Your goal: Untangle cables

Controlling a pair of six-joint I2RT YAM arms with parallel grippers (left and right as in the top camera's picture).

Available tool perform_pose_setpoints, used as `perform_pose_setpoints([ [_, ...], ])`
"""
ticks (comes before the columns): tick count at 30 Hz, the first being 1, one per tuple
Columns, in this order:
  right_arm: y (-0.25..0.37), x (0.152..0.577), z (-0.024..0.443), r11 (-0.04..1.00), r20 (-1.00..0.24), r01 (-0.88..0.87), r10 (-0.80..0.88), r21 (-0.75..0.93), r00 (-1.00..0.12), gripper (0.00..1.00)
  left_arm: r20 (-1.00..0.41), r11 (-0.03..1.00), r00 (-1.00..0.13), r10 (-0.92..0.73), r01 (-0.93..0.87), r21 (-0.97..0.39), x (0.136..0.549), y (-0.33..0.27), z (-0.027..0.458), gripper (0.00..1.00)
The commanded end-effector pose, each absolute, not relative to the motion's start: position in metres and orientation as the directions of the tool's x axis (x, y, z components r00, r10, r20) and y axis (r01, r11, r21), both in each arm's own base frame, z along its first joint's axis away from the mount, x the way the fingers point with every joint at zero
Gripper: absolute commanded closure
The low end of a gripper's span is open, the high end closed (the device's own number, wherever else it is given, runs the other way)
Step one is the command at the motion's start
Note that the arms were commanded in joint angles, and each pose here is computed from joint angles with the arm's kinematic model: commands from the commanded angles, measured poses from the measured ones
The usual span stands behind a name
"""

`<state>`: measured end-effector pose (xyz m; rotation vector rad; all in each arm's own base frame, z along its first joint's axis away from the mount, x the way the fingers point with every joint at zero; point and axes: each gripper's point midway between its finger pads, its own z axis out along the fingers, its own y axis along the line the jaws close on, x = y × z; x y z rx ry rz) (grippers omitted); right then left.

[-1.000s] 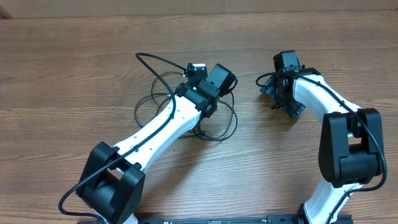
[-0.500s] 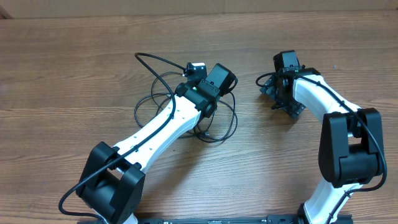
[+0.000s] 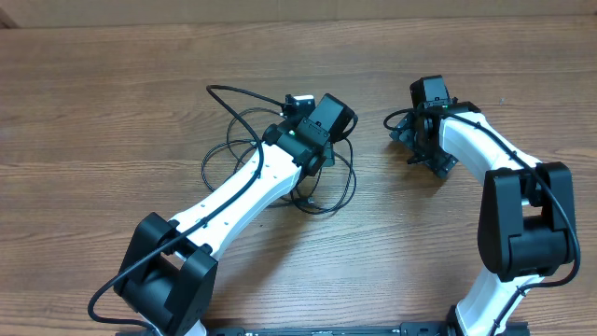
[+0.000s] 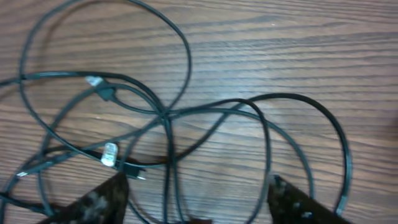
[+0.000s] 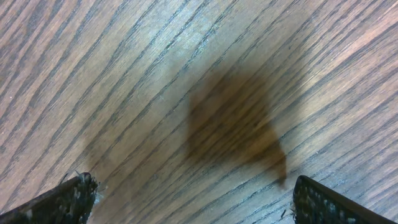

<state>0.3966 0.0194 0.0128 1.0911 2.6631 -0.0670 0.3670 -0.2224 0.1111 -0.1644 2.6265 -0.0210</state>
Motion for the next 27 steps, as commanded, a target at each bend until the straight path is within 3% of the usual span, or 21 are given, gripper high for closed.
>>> perform_pose_setpoints([
  [1, 0.0179, 0.3967, 0.0159, 0.713, -0.268, 0.699, 0.686, 0.059, -0.677, 0.00, -0.452, 0.991, -0.883, -0.126, -0.095, -0.090, 0.3656, -0.2317, 0.1071, 0.21],
  [7, 0.0179, 0.3967, 0.0159, 0.713, -0.268, 0.699, 0.686, 0.059, -0.677, 0.00, -0.452, 0.991, -0.883, -0.126, -0.095, -0.092, 0.3658, -0.2322, 0.1072, 0.00],
  [27, 0.0179, 0.3967, 0.0159, 0.713, -0.268, 0.699, 0.686, 0.059, -0.677, 0.00, -0.467, 0.990, -0.874, -0.132, -0.092, -0.108, 0.3699, -0.2356, 0.1096, 0.00],
])
